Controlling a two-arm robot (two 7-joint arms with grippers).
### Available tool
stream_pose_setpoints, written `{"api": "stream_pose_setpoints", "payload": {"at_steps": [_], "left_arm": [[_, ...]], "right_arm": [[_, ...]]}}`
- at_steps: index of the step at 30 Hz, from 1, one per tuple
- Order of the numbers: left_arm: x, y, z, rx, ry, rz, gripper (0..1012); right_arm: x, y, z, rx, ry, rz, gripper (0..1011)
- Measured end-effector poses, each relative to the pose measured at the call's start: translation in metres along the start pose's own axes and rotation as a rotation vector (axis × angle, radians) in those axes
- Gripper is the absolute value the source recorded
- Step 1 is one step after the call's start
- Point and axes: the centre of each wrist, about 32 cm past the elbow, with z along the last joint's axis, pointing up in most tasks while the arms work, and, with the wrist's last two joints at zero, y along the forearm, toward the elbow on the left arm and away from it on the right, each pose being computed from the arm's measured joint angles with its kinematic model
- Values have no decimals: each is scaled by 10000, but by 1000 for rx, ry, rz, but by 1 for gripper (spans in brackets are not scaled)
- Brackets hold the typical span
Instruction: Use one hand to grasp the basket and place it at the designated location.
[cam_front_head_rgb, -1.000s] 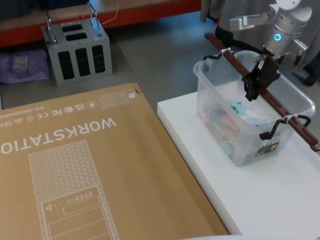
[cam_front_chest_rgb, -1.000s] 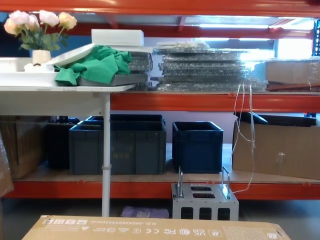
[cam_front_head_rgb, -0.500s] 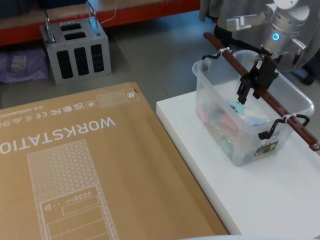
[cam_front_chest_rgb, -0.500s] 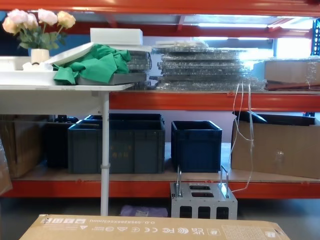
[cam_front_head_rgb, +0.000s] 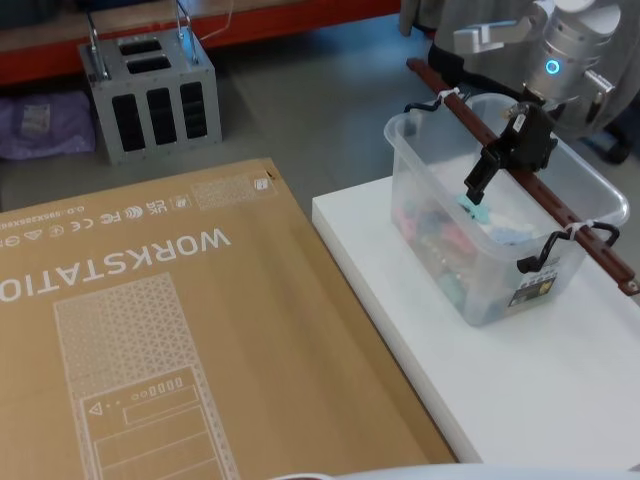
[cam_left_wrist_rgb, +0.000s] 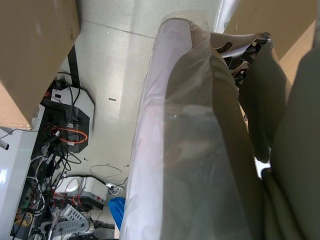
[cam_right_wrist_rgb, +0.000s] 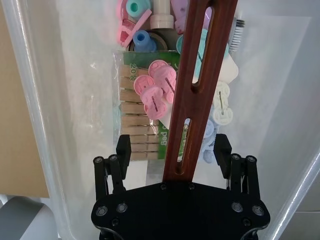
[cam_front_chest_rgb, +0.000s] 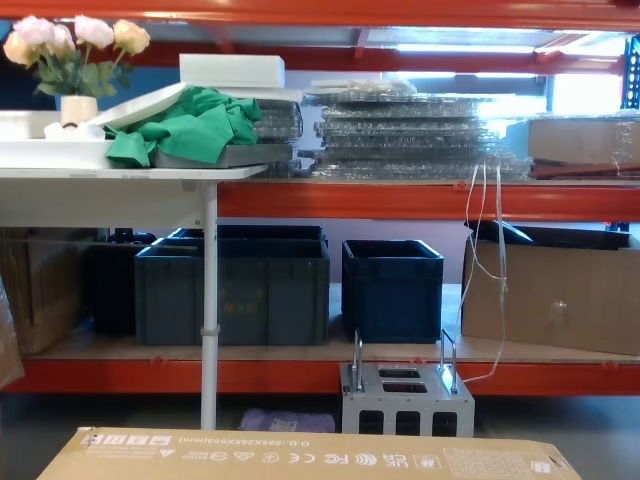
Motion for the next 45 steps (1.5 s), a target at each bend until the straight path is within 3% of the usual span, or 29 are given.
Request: {"api": "stream_pose_setpoints", "payload": {"at_steps": [2,16,30,45], "left_arm": [[0,0,0,0,0,0,0],[0,0,0,0,0,0,0],[0,0,0,0,0,0,0],[0,0,-1,0,0,0,0]], "right_arm": [[-4,-4,-2,0,1,-2,1001],[-53,-121,-27,-5,13,-45,1001],[-152,-458,-81,-3,42,-130,1001],[-213,-626,-69,-3,54,-168,1001]]}}
